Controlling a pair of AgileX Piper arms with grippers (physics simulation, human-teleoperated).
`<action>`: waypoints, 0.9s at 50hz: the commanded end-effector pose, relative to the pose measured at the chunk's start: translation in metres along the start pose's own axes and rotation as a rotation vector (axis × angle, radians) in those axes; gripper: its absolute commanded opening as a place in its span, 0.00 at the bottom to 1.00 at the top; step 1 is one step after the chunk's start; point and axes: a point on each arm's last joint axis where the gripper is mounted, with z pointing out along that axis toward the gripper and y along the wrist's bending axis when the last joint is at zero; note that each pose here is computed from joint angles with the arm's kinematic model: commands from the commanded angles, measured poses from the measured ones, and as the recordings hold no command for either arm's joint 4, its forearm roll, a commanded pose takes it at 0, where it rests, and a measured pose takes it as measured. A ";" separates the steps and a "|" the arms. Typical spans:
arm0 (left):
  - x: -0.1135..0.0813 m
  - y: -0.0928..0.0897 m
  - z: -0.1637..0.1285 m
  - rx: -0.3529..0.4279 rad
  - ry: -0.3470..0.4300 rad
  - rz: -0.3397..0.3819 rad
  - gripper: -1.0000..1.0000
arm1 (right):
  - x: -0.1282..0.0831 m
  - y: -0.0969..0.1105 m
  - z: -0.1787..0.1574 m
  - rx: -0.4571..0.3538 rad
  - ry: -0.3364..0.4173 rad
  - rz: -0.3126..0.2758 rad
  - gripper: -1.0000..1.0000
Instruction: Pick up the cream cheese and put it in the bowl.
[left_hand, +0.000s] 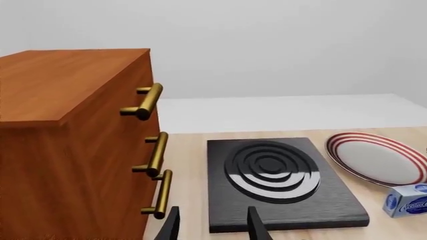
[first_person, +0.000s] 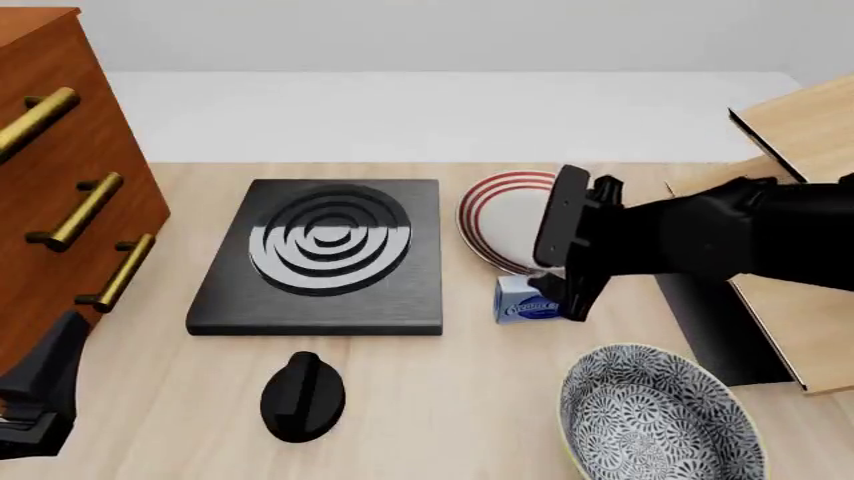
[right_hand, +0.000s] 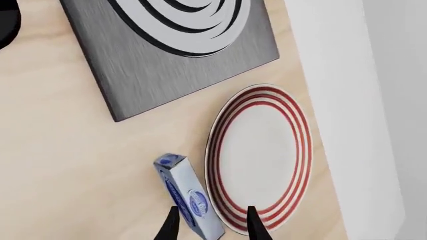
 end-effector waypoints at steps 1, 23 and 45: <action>0.000 0.000 0.000 -0.009 0.002 -0.002 1.00 | 0.005 0.000 0.016 -0.022 0.028 -0.025 1.00; 0.000 0.001 0.000 -0.026 0.004 -0.003 1.00 | 0.002 0.008 0.041 -0.064 0.040 -0.060 1.00; 0.001 0.003 0.000 -0.047 0.011 -0.003 1.00 | -0.001 0.017 0.065 -0.099 0.047 -0.059 1.00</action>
